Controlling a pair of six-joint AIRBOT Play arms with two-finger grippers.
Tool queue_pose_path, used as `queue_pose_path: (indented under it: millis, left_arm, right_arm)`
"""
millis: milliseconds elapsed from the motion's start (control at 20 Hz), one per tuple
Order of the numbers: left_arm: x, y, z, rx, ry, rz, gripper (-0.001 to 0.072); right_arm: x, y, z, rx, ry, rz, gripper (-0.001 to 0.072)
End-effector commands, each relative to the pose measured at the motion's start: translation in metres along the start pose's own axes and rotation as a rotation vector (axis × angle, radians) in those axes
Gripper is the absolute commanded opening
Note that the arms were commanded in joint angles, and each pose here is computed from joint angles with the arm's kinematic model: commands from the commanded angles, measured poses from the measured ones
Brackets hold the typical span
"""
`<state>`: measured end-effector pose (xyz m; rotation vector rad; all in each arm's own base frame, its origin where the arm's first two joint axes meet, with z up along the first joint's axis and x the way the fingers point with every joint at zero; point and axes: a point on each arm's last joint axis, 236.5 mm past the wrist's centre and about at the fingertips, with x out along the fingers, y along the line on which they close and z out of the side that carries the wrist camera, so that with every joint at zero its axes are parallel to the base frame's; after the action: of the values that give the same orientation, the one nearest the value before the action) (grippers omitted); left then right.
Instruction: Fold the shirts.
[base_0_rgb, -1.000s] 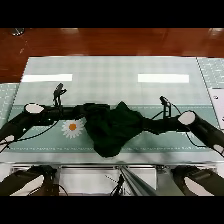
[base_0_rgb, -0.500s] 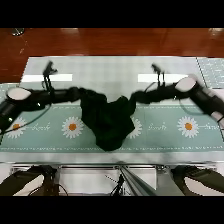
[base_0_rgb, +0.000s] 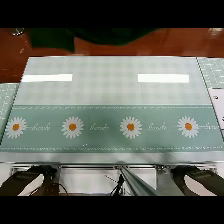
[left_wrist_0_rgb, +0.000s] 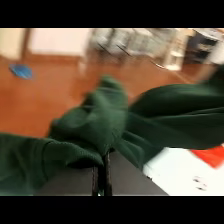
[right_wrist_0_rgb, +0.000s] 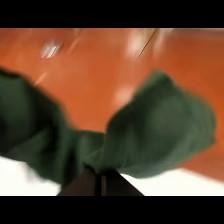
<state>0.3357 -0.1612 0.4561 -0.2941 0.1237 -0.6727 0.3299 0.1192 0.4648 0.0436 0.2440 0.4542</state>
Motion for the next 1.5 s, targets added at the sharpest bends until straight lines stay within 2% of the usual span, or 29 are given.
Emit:
queue_pose_path:
  millis: [0, 250, 350, 500, 650, 750, 950, 1200, 1450]
  left_arm:
    - [-0.074, -0.010, 0.038, 0.120, -0.060, 0.199, 0.0038]
    - [-0.142, -0.054, -0.002, 0.177, 0.067, 0.195, 0.0038]
    - [-0.152, -0.055, -0.033, 0.137, 0.175, 0.202, 0.0038]
    - [-0.154, -0.035, -0.106, -0.009, 0.379, 0.234, 0.0038]
    - [-0.144, 0.004, -0.204, -0.157, 0.576, 0.280, 0.0039]
    - [-0.124, 0.031, -0.275, -0.321, 0.656, 0.297, 0.0039]
    - [-0.077, 0.103, -0.386, -0.532, 0.647, 0.393, 0.0039]
    - [-0.018, 0.193, -0.419, -0.607, 0.549, 0.551, 0.0039]
    - [0.035, 0.234, -0.435, -0.652, 0.630, 0.580, 0.0040]
  right_arm:
    - [-0.109, 0.005, 0.028, -0.119, -0.159, -0.140, 0.0019]
    - [-0.191, 0.017, 0.005, -0.142, -0.186, -0.211, 0.0019]
    - [-0.199, 0.016, -0.016, -0.123, -0.116, -0.221, 0.0019]
    - [-0.187, 0.004, -0.056, -0.072, 0.052, -0.249, 0.0019]
    - [-0.134, -0.014, -0.116, 0.018, 0.282, -0.237, 0.0019]
    - [-0.082, -0.035, -0.169, 0.063, 0.419, -0.243, 0.0019]
    - [0.020, -0.087, -0.247, 0.117, 0.563, -0.310, 0.0019]
    - [0.143, -0.135, -0.311, 0.297, 0.696, -0.277, 0.0019]
    - [0.225, -0.166, -0.339, 0.518, 0.705, -0.196, 0.0020]
